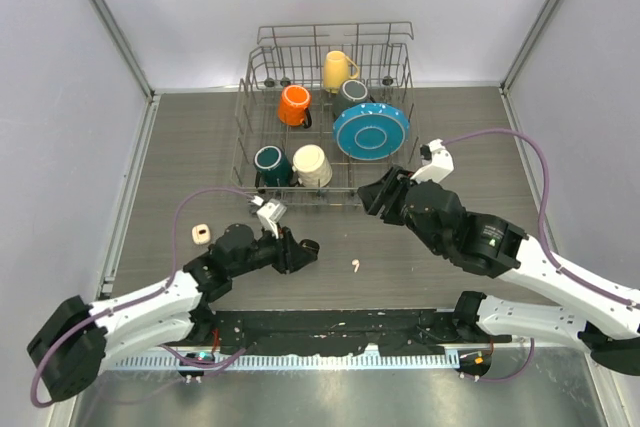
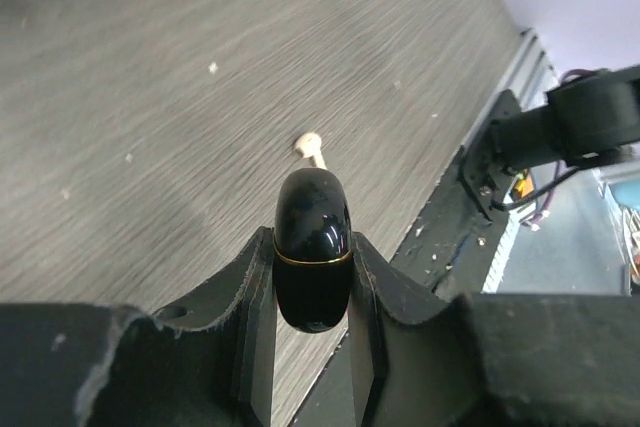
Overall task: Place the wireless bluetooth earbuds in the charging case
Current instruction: Place the charging case at the center of the board.
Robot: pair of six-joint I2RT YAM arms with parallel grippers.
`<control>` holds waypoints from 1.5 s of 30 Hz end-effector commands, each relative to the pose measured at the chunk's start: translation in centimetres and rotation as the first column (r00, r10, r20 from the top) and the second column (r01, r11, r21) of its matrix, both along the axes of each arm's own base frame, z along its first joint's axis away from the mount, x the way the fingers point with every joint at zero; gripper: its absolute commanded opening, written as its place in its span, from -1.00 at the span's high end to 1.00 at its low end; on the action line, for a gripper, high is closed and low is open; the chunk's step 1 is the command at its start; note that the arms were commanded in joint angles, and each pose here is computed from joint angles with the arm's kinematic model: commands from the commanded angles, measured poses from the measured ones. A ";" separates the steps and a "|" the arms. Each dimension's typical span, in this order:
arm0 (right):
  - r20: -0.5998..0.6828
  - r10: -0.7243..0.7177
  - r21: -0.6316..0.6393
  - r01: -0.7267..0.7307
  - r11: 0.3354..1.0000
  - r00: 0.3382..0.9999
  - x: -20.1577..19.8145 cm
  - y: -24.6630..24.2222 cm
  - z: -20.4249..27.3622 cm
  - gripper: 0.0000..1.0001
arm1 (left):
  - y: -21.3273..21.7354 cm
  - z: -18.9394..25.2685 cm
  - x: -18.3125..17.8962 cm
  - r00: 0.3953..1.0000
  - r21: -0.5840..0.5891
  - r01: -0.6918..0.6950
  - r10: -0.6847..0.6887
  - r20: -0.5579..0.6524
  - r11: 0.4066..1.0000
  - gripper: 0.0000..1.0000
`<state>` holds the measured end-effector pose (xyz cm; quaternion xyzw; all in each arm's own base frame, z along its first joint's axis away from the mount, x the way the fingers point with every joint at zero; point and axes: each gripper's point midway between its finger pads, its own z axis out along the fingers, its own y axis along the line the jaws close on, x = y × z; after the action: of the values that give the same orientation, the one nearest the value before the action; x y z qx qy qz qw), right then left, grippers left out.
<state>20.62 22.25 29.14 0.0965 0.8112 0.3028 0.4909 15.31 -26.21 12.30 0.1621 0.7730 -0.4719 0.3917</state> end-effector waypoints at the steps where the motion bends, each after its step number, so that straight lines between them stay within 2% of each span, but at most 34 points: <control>1: -0.013 -0.018 0.015 0.019 1.000 1.000 0.5 0.5 -0.4 -0.14 | -0.8 -2.3 1.2 0.986 0.032 -0.070 0.074 -0.149 0.997 0.99; 6: -0.021 0.000 0.032 0.000 0.999 1.000 0.4 1.1 -0.5 -0.14 | -2.5 -4.7 0.8 0.969 0.050 -0.021 0.032 -0.243 0.999 1.00; 10: -0.022 -0.002 0.041 0.003 0.999 1.000 0.3 1.0 -0.6 -0.14 | -2.9 -5.7 1.2 0.963 0.065 -0.039 0.055 -0.264 0.997 0.99; 20: -0.017 -0.026 0.047 0.027 0.999 1.000 0.3 0.2 -0.8 -0.14 | -3.0 -7.3 1.2 0.950 0.123 -0.051 0.086 -0.301 0.991 0.62; 25: -0.022 -0.027 0.035 0.028 0.999 0.999 0.4 0.2 -1.3 -0.14 | -2.4 -7.9 1.2 0.944 0.174 -0.064 0.116 -0.307 0.983 0.55; 30: -0.023 -0.031 0.038 0.032 0.999 0.999 0.3 0.0 -1.5 -0.14 | -1.3 -8.2 1.3 0.939 0.244 -0.090 0.164 -0.302 0.966 0.25; 31: -0.020 -0.032 0.039 0.033 0.999 0.999 0.3 -0.1 -1.4 -0.14 | -1.2 -7.9 1.4 0.943 0.245 -0.092 0.164 -0.290 0.965 0.11; 33: -0.019 -0.035 0.041 0.036 0.999 0.999 0.3 -0.2 -1.4 -0.14 | -0.6 -8.1 1.4 0.939 0.278 -0.104 0.186 -0.288 0.955 -0.02; 36: -0.018 -0.039 0.043 0.039 0.998 0.999 0.2 -0.3 -1.5 -0.14 | -0.1 -7.7 1.5 0.939 0.284 -0.123 0.204 -0.277 0.951 -0.20; 42: -0.017 -0.038 0.047 0.039 0.998 0.999 0.2 -0.4 -1.6 -0.14 | 1.3 -6.6 1.4 0.934 0.302 -0.170 0.251 -0.254 0.938 -0.68; 44: -0.015 -0.040 0.044 0.040 0.998 0.999 0.2 -0.4 -1.6 -0.14 | 2.3 -5.9 2.0 0.928 0.317 -0.224 0.301 -0.219 0.922 -0.76; 45: -0.014 -0.039 0.043 0.040 0.998 0.999 0.2 -0.5 -1.6 -0.14 | 2.8 -4.9 2.0 0.928 0.300 -0.249 0.315 -0.199 0.921 -0.89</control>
<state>20.29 22.17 25.97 0.1036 0.8255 0.2945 0.4701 16.24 -24.93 4.90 0.0592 0.8930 -0.3413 0.2872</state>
